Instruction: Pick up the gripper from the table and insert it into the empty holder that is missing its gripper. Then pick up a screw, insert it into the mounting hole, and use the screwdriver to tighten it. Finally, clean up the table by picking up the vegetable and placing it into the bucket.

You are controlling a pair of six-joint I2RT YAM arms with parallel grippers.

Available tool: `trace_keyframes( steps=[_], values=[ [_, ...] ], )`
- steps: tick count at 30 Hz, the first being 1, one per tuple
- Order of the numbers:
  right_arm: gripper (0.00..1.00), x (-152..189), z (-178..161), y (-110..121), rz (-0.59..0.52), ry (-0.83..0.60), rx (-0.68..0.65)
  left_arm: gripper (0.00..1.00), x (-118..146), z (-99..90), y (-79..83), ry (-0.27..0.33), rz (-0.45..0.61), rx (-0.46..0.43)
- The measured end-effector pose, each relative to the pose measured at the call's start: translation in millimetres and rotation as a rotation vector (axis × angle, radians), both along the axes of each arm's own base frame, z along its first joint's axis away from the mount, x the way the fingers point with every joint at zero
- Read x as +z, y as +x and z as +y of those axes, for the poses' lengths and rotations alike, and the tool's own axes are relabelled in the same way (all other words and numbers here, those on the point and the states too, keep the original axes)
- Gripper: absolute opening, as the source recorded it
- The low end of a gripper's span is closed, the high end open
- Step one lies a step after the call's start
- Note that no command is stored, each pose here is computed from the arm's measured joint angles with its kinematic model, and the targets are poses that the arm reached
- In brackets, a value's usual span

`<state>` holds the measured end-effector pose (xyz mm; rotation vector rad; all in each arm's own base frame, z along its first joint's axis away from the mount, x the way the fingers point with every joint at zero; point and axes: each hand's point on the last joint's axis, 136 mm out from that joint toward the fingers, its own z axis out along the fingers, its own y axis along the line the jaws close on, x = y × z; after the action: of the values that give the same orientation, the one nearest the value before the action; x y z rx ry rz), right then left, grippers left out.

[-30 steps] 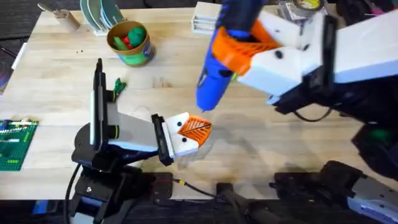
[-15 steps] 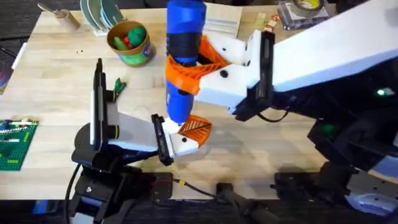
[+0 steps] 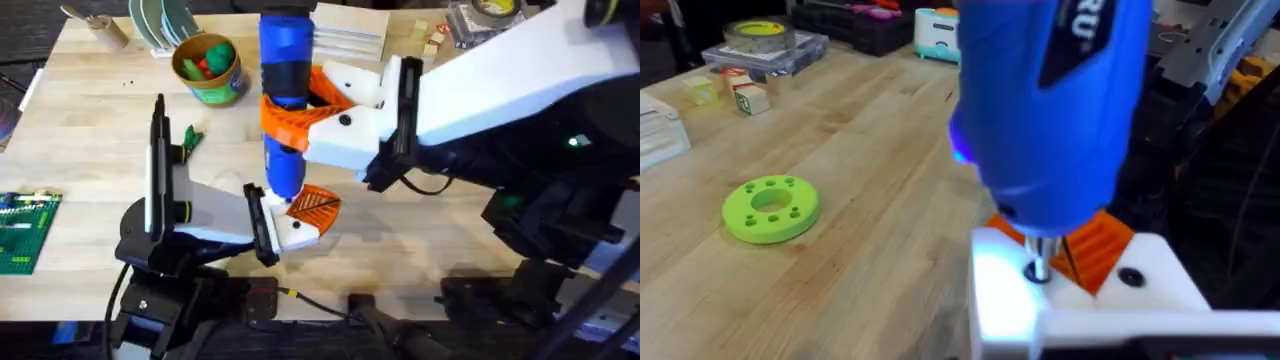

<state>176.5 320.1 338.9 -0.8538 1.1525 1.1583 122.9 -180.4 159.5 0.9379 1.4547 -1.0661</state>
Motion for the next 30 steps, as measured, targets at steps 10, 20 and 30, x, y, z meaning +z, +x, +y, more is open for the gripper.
trace_keyframes(
  steps=[10,20,30],
  values=[
    [0.058,0.9,-0.7,1.9,-0.022,-0.001,-0.018,0.015,0.0,-0.3,-0.9,0.0,0.001,-0.006],
    [0.058,16.9,-5.7,-2.5,-0.067,0.048,-0.019,0.015,0.0,-0.3,-0.9,0.0,0.001,-0.006],
    [0.058,5.2,-3.2,-0.3,-0.033,0.007,-0.018,0.015,0.0,-0.3,-0.9,0.0,0.001,-0.006]
  ],
)
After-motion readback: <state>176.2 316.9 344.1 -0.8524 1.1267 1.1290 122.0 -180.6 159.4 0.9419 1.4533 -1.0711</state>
